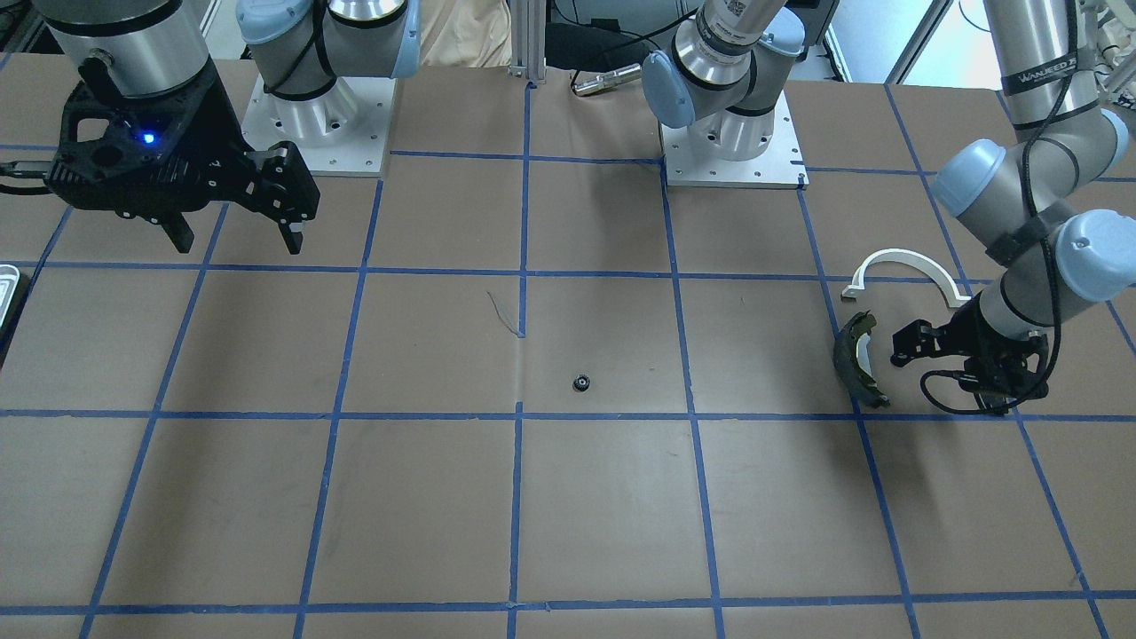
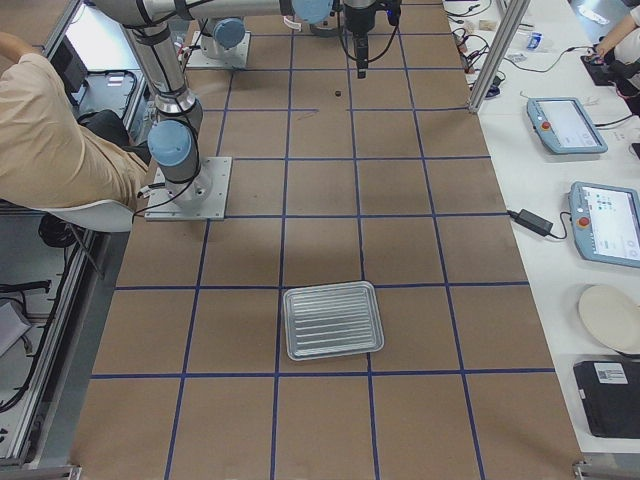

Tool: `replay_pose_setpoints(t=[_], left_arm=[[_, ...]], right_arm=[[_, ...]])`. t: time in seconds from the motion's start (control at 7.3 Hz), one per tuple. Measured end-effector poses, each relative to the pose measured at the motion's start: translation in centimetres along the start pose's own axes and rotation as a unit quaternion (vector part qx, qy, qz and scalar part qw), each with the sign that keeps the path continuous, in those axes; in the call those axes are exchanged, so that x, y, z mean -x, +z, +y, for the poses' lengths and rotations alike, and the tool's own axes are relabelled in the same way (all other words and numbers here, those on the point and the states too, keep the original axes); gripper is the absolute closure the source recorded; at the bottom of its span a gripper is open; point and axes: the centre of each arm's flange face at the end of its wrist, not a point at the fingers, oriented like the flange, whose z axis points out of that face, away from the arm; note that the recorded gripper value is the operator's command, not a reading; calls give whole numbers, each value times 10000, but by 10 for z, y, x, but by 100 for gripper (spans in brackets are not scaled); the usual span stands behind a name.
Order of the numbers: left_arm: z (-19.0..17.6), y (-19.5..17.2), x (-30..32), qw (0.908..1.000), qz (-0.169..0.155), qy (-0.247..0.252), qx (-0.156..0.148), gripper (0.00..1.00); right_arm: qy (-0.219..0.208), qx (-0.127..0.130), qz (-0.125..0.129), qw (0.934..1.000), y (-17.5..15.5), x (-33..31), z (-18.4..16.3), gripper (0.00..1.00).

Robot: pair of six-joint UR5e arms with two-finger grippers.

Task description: Place bearing gear from tray to pile

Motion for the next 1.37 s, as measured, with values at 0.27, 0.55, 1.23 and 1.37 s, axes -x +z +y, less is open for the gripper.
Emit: replay_pose_setpoints(t=[0.27,0.55,1.23,1.37], left_arm=[[-53,-72,-52,9998,154,-127,8,0],[-90,-107,-166,9982,407,-434,10,0],[-103,-59,-381,9984,566,-43,-71,0],[-99,-35,-400,9981,584,74,-177,0]], right_arm=[[-25,174,1,9998,-3,0,5,0],[-55,252,-19,9997,-5,0,7,0],[-289,339,-32,9990,-1,1,9,0],[-299,346,-40,9989,0,1,9,0]])
